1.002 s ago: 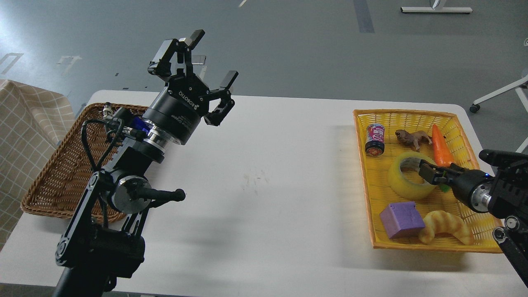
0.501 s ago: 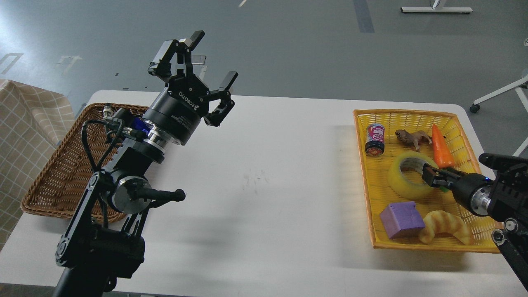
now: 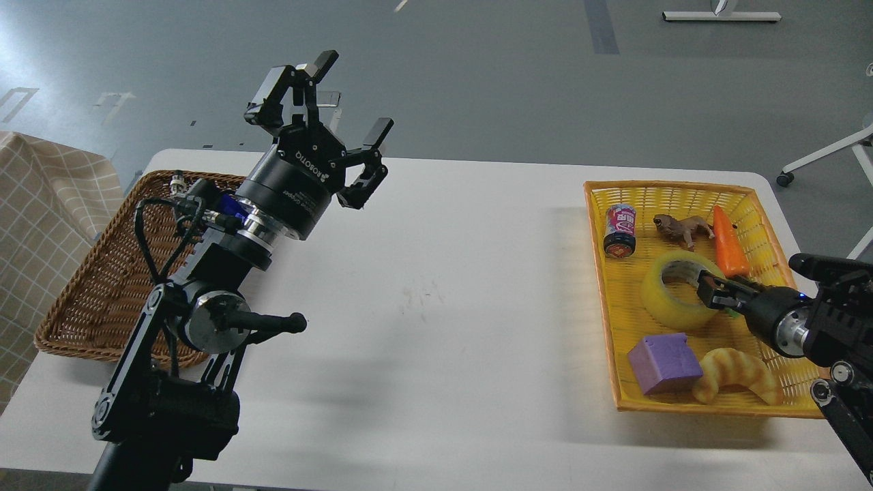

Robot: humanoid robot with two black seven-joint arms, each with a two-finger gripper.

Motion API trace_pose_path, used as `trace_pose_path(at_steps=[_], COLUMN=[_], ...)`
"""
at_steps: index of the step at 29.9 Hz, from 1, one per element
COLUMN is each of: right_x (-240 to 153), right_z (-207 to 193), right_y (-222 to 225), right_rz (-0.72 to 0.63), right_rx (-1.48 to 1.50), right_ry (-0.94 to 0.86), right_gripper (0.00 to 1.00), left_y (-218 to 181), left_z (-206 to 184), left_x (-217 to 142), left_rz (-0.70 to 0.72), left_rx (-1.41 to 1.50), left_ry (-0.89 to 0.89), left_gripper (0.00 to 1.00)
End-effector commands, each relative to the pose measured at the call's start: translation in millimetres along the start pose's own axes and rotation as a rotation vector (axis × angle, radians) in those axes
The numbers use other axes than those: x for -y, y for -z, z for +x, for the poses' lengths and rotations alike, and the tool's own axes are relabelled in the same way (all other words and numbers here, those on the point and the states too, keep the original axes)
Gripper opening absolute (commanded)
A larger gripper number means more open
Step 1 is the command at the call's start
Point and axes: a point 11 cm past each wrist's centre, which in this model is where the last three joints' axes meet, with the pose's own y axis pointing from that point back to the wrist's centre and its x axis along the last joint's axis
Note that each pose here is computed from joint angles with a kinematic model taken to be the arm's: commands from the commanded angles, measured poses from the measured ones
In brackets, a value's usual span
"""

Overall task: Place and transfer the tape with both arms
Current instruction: 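Close the right gripper on the yellow tape roll's rim, then lift the tape roll out of the tray toward the table center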

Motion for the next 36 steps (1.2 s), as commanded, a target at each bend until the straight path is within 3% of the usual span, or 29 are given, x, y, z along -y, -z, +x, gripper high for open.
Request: trace_pose_path(at_steps=[1,4,8,13,27,36], right_x=[0,0,1,1,1,-9], right_z=[1,1,0,0,1,29], right_y=[0,0,2,5,5,35], right_rz=[-0.001,0.002,0.005,0.012,0.016,0.101], right_rx=[0.000,0.001,0.002,0.004,0.004,-0.030], right_ry=[0.000,0.000,0.001,-0.003,-0.005,-0.083], right_gripper=[0.51,0.48,0.31,0.21,0.15,0.12], left_y=[0,0,0,1,2,4], left_z=[0,0,0,0,1,3], left_x=[0,0,0,0,-1,-4], left_rz=[0.001,0.001,0.001,0.003,0.005,0.011], left_rx=[0.000,0.000,0.000,-0.001,-0.002,-0.006], left_ry=[0.002,0.002,0.000,-0.002,-0.007,-0.017], left_gripper=[0.98,0.98,0.98,0.98,0.98,0.98])
